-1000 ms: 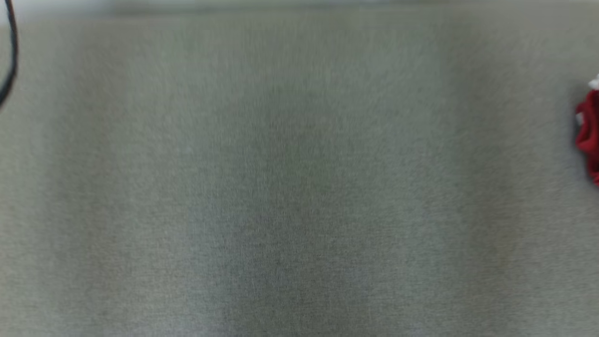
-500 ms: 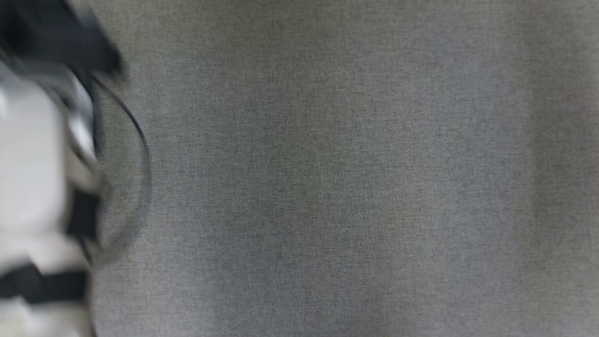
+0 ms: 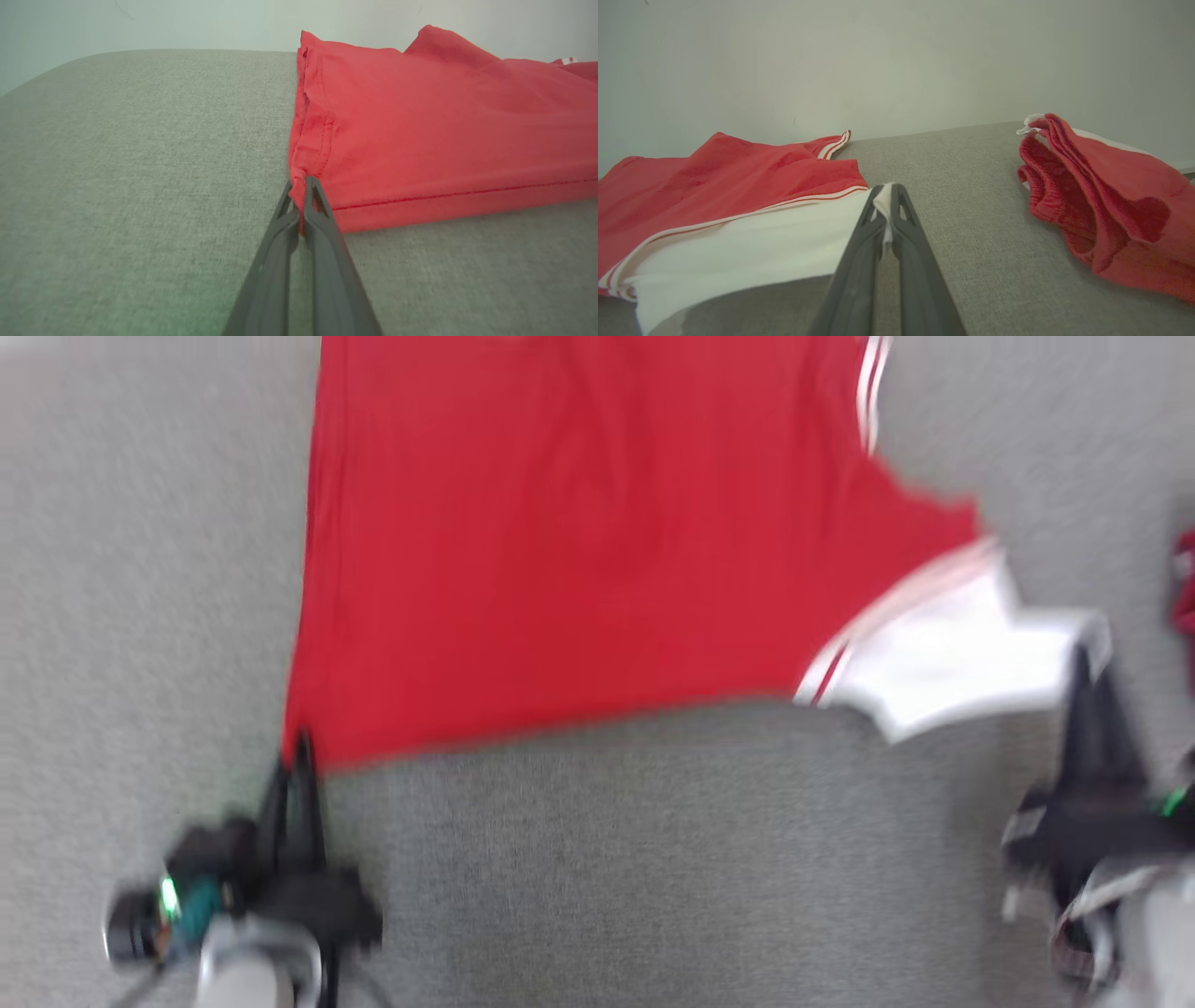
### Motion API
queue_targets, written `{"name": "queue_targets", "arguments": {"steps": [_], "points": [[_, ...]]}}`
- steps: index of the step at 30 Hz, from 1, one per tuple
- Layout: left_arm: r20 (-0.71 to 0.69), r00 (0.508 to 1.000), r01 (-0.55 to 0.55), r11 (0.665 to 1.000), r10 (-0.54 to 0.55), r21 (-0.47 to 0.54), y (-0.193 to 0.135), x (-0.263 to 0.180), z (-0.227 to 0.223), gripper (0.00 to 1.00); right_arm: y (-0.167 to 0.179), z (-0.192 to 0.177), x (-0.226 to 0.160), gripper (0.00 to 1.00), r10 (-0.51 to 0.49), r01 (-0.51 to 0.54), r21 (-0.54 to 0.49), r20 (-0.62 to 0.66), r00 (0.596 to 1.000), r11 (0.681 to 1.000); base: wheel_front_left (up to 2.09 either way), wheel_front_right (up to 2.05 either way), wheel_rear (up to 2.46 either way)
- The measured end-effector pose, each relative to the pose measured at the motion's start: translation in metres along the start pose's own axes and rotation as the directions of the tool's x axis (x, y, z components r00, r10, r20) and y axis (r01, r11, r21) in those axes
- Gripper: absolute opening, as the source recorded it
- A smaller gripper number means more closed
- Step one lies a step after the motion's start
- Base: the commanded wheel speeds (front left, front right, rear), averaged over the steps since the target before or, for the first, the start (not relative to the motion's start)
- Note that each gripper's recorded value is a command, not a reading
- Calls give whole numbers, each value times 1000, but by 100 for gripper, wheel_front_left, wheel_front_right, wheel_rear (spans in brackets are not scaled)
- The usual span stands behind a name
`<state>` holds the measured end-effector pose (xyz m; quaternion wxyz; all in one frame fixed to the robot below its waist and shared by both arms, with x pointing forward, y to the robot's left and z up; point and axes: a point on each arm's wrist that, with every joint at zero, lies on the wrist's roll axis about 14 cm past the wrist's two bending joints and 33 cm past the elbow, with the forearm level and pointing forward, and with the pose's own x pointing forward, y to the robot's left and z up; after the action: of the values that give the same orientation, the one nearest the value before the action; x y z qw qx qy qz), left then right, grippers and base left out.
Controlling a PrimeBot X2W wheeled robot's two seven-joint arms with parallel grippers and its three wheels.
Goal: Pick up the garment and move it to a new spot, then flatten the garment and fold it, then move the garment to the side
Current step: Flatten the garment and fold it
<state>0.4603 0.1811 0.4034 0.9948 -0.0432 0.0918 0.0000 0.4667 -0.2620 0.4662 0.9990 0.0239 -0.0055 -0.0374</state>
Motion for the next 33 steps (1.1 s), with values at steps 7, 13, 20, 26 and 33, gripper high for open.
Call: {"name": "queue_targets", "arguments": {"steps": [7,13,20,26,33], "points": [[-44,998,-47,998,45,-45,8,-66,-12,0,-16,-18,-80,0,-79,82,18,-101,992,997,0,0,0],[-20,996,-88,994,87,-61,18,-109,-7,0,-15,-7,-119,0,-94,96,29,-81,992,995,0,0,0],[-15,994,-107,992,106,-66,27,-148,-12,0,-18,-6,-158,0,-114,117,46,-72,991,992,0,0,0],[-1,992,-129,989,130,-68,36,-167,-12,0,-26,-9,-184,0,-146,150,60,-75,987,987,0,0,0],[37,992,-115,990,118,-80,37,-173,-3,0,-15,-8,-194,0,-111,114,53,-66,992,992,0,0,0]]}}
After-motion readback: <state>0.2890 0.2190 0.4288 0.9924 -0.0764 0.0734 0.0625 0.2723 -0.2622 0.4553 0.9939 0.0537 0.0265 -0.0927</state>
